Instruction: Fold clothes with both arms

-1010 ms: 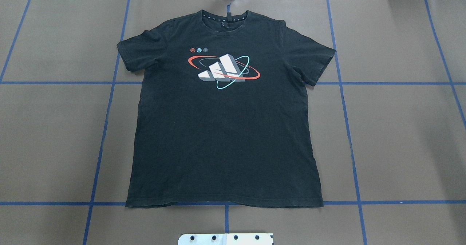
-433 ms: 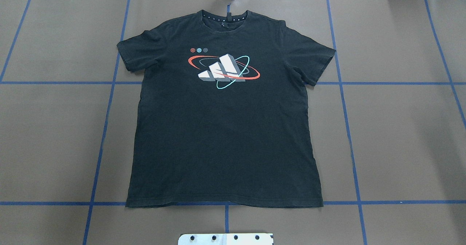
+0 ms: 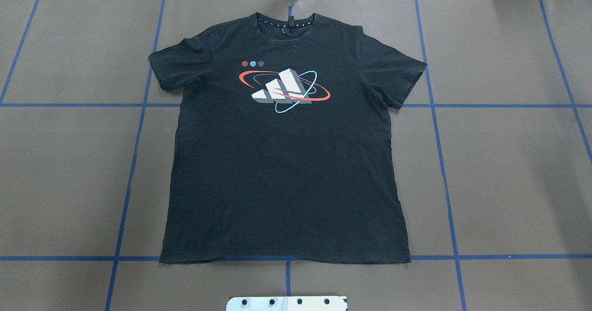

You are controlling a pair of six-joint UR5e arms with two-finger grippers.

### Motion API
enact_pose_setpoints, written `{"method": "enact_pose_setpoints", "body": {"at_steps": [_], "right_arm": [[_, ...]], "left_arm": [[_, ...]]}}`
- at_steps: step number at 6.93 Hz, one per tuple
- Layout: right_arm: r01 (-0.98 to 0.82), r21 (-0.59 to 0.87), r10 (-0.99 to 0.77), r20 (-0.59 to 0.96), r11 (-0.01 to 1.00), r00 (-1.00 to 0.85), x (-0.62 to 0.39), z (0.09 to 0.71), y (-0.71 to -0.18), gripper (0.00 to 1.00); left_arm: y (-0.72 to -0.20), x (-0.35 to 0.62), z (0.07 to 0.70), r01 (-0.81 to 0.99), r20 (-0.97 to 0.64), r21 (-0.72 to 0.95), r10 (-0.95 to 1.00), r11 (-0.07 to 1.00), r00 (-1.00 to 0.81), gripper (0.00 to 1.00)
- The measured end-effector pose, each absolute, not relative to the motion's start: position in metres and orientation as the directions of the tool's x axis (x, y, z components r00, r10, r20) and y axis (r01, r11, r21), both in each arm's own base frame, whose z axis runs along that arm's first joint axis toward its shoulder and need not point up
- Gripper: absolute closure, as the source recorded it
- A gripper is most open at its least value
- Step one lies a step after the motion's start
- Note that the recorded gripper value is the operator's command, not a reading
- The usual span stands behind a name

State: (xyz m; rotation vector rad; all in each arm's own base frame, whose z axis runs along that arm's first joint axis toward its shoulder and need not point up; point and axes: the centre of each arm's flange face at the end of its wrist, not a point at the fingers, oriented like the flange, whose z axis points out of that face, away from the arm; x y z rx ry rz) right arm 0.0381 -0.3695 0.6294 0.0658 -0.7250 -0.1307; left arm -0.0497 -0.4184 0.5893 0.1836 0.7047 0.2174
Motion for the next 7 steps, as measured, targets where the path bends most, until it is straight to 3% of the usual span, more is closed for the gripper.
{"method": "enact_pose_setpoints", "body": {"at_steps": [3,7], "right_arm": [[0.088,0.156,-0.174,0.706,0.984,0.687,0.030,0.603,-0.395,0.00],[0.101,0.268,-0.264,0.689,0.958,0.675,0.018,0.559,-0.464,0.00]], "left_arm": [[-0.439,-0.049,0.572,-0.134,-0.605,0.282,0.284,0.950,0.744,0.00],[-0.542,-0.045,0.503,-0.103,-0.570,0.428,0.357,0.898,0.740,0.00]]}}
